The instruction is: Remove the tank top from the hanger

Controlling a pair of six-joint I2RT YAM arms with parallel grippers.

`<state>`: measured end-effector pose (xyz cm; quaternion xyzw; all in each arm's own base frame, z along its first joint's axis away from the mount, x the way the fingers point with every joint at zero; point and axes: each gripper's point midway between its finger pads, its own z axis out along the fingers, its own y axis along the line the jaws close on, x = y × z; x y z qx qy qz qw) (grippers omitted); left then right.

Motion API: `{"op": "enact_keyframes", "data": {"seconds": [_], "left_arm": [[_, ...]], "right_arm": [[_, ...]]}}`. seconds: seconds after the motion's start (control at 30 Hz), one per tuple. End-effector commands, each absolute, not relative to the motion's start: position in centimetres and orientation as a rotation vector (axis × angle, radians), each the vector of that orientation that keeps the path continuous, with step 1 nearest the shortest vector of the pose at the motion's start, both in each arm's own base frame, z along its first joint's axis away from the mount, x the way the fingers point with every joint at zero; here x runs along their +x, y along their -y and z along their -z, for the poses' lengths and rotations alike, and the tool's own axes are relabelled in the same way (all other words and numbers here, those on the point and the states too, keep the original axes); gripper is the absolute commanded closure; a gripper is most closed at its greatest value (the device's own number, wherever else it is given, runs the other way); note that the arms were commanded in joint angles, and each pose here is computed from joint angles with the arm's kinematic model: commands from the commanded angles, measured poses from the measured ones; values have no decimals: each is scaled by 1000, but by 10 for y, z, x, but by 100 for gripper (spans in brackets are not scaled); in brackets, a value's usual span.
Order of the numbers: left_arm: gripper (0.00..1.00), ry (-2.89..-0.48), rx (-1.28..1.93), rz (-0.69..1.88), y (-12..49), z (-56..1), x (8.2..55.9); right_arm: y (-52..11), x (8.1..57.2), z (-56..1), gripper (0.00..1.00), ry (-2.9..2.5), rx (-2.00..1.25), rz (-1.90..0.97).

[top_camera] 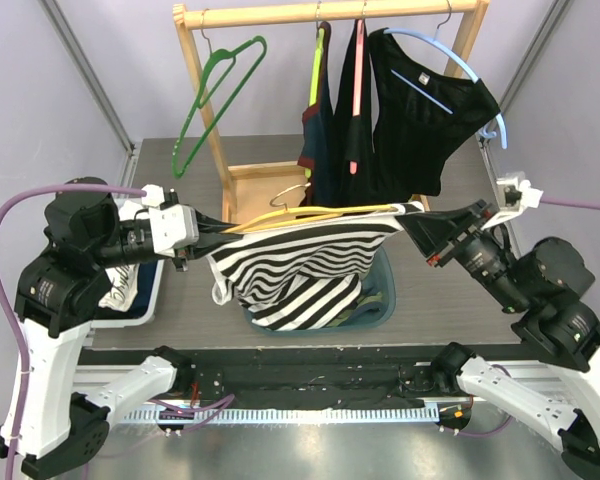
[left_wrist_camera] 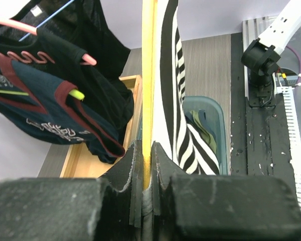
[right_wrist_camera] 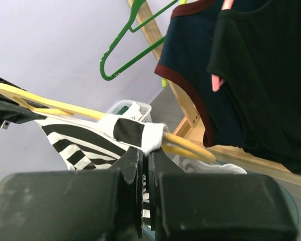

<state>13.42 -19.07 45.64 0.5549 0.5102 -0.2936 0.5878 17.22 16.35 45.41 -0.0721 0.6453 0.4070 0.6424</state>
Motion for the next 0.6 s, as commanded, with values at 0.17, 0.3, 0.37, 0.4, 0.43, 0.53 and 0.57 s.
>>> {"op": "enact_keyframes", "data": {"seconds": [0.17, 0.3, 0.37, 0.4, 0.43, 0.53, 0.57], "left_arm": [[100, -1116, 1290, 624, 183, -472, 126], [100, -1121, 1308, 610, 181, -466, 124], [100, -1131, 1316, 606, 181, -461, 124], [100, -1132, 1319, 600, 180, -459, 124], [100, -1134, 1320, 597, 180, -457, 124], [100, -1140, 1323, 582, 179, -454, 126], [100, -1137, 1324, 580, 178, -455, 125]], "right_arm": [[-58, 198, -440, 99, -1428, 399, -577], [-23, 187, -445, 99, -1347, 538, -528], [-13, 183, -450, 99, -1319, 571, -519], [-14, 181, -454, 99, -1316, 559, -529], [-13, 177, -460, 99, -1306, 551, -546], [-12, 173, -468, 99, -1298, 533, -570], [-7, 172, -468, 99, -1293, 549, -555]]}}
